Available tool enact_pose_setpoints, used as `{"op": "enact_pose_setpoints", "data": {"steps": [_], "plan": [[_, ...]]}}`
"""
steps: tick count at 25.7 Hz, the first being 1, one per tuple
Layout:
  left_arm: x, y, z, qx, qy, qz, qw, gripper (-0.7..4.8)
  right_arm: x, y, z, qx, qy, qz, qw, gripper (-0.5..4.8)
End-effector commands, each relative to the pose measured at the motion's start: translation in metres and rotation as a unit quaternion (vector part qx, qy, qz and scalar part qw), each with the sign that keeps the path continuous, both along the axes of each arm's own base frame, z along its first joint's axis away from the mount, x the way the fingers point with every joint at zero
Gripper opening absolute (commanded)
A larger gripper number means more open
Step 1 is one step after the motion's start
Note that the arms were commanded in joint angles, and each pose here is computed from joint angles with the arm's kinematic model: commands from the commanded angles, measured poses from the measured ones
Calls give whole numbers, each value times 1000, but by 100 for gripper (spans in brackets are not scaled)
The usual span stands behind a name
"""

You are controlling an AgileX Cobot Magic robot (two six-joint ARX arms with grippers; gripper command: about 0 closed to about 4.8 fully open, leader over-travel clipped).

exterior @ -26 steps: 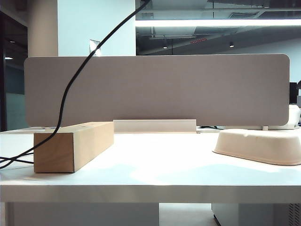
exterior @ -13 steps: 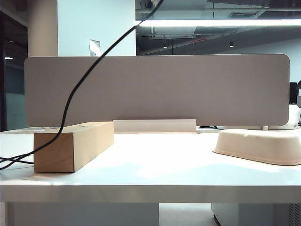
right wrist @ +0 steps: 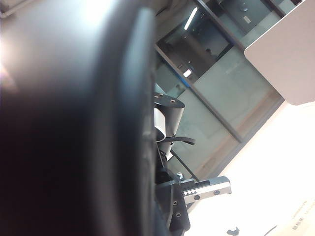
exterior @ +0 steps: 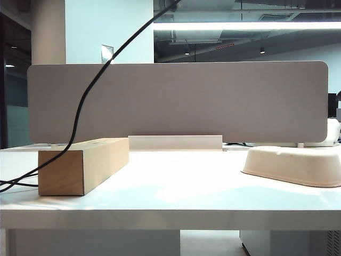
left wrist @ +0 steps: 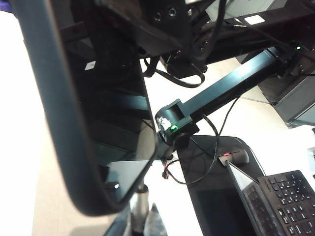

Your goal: Pick up the charging cable and the phone, plug the charging cable into the charging port on the phone, and finally place them back on the table.

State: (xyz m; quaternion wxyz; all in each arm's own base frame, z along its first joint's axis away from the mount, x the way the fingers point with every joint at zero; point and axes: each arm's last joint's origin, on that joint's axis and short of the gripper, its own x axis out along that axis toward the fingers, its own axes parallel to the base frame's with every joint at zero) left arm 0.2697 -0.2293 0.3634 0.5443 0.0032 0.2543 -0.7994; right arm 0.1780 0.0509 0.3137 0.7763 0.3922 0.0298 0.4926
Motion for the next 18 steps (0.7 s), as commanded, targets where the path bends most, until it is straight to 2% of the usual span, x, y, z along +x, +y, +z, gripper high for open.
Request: {"op": "enact_pose_setpoints", "data": {"steps": [1,18], "plan": [[1,-2,5,-16,6,-4,1000,-6,-2,1,3,-11,-23,11,1000,-9],[7,-6,6,-15,20,12,1000,-6,-1,3,-2,-46,-18,51,997,-9]]}}
